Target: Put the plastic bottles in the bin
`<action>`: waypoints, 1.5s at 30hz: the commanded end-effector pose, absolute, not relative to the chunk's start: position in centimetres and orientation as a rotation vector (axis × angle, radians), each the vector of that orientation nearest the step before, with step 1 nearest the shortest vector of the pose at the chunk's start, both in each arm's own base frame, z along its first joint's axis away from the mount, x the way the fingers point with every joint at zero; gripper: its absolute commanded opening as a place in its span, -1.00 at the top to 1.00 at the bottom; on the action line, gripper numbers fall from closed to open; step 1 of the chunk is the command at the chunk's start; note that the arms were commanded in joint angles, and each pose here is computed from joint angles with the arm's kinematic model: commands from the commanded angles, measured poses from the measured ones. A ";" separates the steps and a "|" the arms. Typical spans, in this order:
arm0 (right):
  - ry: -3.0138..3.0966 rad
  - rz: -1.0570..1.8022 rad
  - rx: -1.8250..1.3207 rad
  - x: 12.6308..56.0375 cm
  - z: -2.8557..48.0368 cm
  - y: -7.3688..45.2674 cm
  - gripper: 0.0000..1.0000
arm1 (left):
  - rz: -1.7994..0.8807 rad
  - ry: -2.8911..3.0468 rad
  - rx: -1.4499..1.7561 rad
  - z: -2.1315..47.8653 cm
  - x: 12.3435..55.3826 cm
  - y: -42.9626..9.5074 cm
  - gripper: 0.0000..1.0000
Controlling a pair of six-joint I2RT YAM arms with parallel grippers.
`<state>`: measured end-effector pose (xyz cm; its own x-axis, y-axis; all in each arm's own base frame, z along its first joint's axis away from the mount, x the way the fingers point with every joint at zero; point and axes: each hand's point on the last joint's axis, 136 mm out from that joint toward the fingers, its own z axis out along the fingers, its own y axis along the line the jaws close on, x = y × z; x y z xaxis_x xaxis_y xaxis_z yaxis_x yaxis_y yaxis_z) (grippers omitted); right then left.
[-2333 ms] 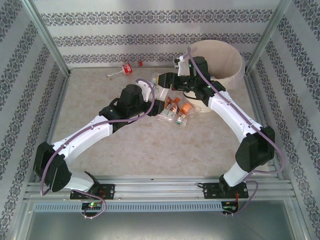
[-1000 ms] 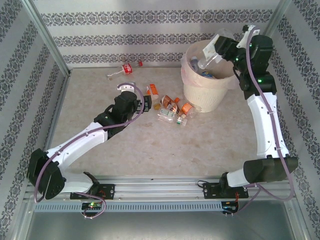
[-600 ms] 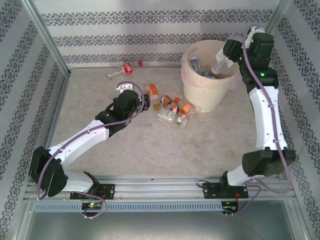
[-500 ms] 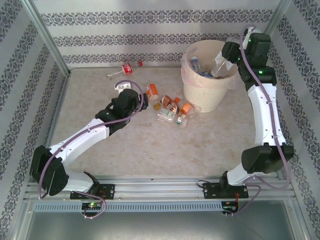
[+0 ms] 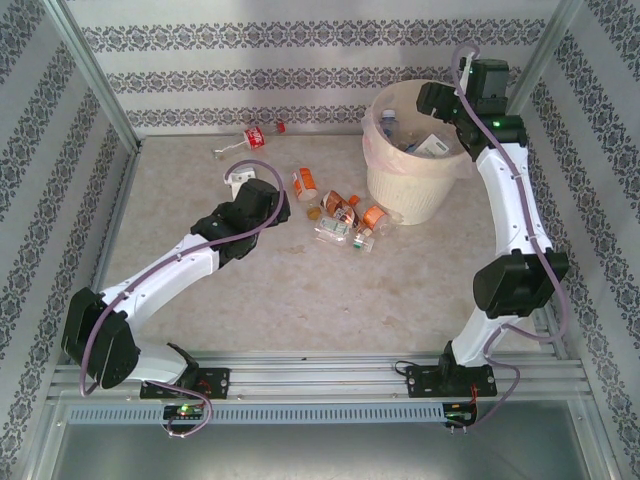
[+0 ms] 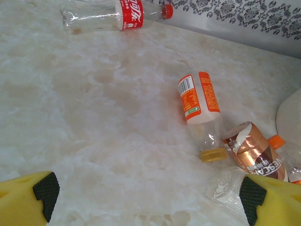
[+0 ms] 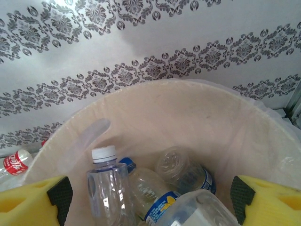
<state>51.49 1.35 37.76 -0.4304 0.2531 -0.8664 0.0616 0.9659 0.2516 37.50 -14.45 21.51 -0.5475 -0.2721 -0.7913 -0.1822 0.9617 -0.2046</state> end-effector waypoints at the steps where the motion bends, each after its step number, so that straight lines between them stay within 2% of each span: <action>1: 1.919 0.203 0.197 49.3 41.8 1.4 -0.78 | -0.096 2.171 -0.364 21.5 37.8 -13.7 -0.99; 6: 1.934 0.299 0.116 46.3 42.0 4.4 -0.84 | -0.106 2.192 -0.375 20.9 38.4 -14.0 -0.99; 9: 1.968 0.379 -0.014 43.9 40.5 8.8 -0.96 | -0.120 2.215 -0.426 20.4 38.7 -13.8 -0.99; 12: 1.989 0.359 -0.182 41.7 38.1 13.4 -0.96 | -0.191 2.259 -0.513 19.6 38.9 -13.5 -0.99; 15: 2.042 0.329 -0.437 39.4 34.3 18.6 -0.96 | -0.274 2.286 -0.633 18.5 39.2 -12.6 -0.99; 20: 2.189 0.289 -0.928 35.8 24.5 25.0 -0.95 | -0.319 2.279 -0.810 16.6 38.7 -10.1 -0.99; 24: 2.277 0.129 -1.171 35.8 18.7 26.0 -0.96 | -0.290 2.268 -0.842 16.3 38.0 -9.0 -0.99; 34: 2.425 -0.068 -1.290 39.6 11.3 26.4 -0.95 | -0.227 2.258 -0.863 16.2 37.0 -7.7 -0.99; 42: 2.532 0.064 -1.489 35.6 7.5 28.1 -0.91 | -0.221 2.265 -0.866 15.9 37.1 -7.7 -0.99; 45: 2.557 0.060 -1.486 35.3 6.7 28.1 -0.89 | -0.222 2.270 -0.866 15.8 37.2 -7.8 -0.99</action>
